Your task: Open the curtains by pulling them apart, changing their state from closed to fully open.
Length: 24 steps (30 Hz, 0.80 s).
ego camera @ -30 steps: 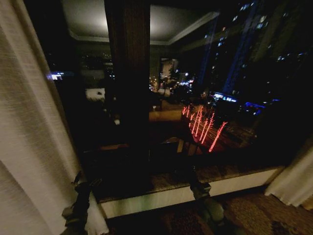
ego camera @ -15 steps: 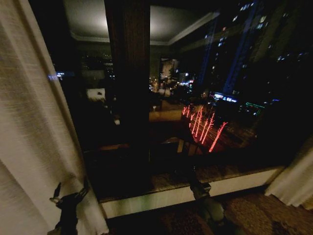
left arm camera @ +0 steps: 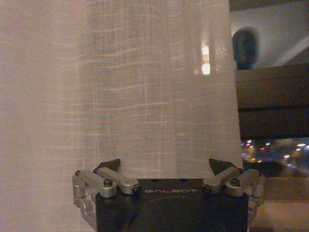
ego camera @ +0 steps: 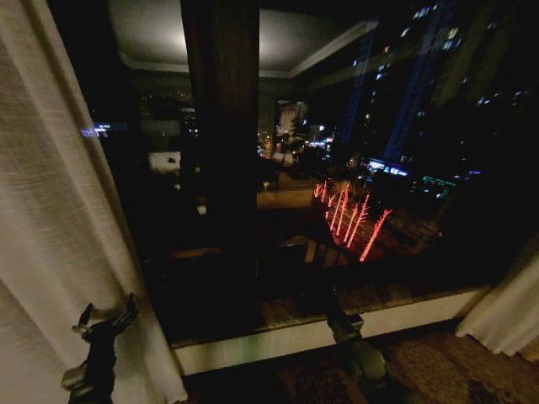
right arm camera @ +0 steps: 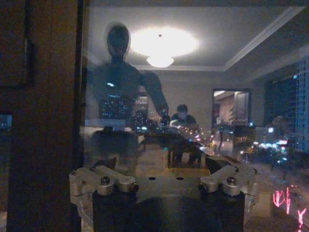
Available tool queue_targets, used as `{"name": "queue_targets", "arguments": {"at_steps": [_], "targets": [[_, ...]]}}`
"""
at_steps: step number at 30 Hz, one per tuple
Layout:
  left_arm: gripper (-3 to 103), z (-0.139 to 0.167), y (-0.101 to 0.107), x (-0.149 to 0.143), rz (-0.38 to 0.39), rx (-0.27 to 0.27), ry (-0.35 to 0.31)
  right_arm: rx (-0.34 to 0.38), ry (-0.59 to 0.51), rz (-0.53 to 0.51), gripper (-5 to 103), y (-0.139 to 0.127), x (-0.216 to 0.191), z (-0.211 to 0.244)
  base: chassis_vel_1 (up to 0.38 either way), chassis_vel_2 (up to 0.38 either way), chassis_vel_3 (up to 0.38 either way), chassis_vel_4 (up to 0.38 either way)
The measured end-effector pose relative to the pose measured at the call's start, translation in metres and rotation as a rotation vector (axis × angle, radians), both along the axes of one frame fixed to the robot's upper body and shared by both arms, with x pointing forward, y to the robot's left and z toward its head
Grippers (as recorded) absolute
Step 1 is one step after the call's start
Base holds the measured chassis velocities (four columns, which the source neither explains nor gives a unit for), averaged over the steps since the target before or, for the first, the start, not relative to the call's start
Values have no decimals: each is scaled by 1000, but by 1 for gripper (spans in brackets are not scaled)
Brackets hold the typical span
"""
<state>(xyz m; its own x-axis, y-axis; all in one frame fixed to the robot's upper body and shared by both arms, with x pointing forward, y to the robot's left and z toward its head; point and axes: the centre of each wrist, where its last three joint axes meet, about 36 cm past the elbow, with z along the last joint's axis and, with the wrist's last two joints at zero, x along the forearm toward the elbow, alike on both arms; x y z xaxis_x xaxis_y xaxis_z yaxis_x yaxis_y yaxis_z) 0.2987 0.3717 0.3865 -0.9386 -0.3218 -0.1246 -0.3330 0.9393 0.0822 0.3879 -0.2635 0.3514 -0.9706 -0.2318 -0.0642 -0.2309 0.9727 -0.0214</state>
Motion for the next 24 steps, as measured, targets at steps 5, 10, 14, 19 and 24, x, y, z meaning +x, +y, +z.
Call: {"name": "queue_targets", "arguments": {"at_steps": [5,10,14,19,24], "targets": [[100,-1,-7,8,-48,13,-4,0,0,0,100,0,0,0,0,0,0,0],[100,-8,-22,-1,-53,28,6,0,0,0,100,0,0,0,0,0,0,0],[100,-16,-27,-4,-66,43,12,0,0,0,100,0,0,0,0,0,0,0],[100,-20,-34,-9,-119,42,25,0,0,0,100,0,0,0,0,0,0,0],[100,-18,-33,4,-166,43,11,0,0,0,100,0,0,0,0,0,0,0]]}}
